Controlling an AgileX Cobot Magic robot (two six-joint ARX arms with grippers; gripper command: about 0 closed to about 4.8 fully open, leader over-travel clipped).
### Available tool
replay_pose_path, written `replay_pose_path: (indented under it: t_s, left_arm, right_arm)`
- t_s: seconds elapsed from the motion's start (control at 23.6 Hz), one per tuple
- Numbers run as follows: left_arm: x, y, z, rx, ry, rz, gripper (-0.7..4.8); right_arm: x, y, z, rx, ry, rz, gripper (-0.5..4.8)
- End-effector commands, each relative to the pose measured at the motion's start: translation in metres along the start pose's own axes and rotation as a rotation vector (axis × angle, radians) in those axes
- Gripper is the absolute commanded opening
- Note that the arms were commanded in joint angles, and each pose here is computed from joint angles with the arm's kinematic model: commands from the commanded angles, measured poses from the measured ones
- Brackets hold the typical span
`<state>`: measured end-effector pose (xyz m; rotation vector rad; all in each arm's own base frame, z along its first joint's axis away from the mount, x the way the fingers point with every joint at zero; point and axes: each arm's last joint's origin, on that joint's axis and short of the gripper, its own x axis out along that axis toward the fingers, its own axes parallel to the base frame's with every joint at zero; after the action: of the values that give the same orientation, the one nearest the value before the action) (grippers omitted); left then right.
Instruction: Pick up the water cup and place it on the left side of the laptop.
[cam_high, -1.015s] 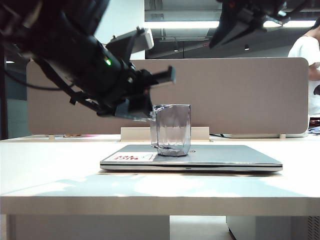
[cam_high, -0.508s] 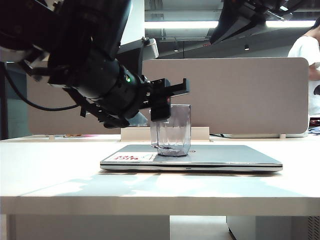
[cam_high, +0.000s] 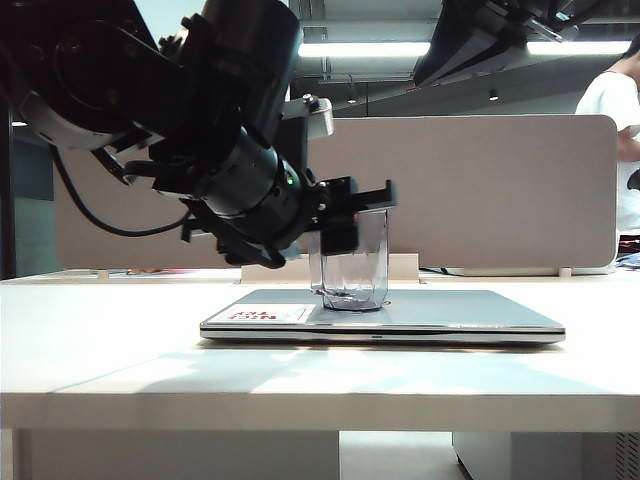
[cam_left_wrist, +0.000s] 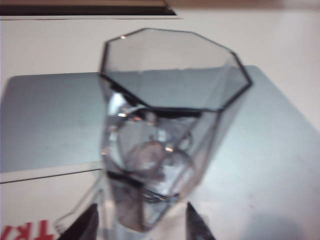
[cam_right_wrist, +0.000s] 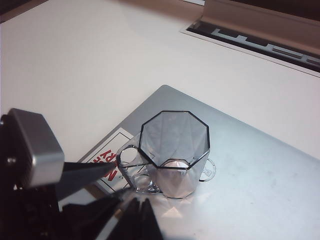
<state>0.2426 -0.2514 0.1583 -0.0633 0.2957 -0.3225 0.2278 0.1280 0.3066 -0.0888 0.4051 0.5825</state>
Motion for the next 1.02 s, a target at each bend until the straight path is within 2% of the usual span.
replay_pose_path:
  t_s: [0.04, 0.3, 0.51, 0.68, 0.93, 1.02]
  left_arm:
    - [0.0, 0.002, 0.004, -0.007, -0.031, 0.066, 2.13]
    - [0.006, 0.012, 0.006, -0.021, -0.032, 0.084, 2.1]
    - [0.013, 0.028, 0.011, -0.044, -0.045, 0.109, 2.04]
    - [0.018, 0.038, 0.013, -0.055, -0.031, 0.062, 1.44]
    - [0.02, 0.043, 0.015, -0.064, -0.035, 0.051, 1.42]
    - [0.023, 0.044, 0.016, -0.079, -0.073, 0.038, 1.42]
  right_arm:
    - [-0.002, 0.001, 0.003, -0.008, -0.022, 0.005, -0.05]
    - [-0.002, 0.001, 0.003, -0.008, -0.022, 0.005, -0.05]
    - [-0.002, 0.001, 0.003, -0.008, -0.022, 0.005, -0.05]
    - [-0.002, 0.001, 0.003, -0.008, -0.022, 0.005, -0.05]
    - [-0.002, 0.001, 0.003, -0.007, -0.022, 0.005, -0.05]
    - [-0.002, 0.001, 0.003, -0.007, -0.022, 0.005, -0.05]
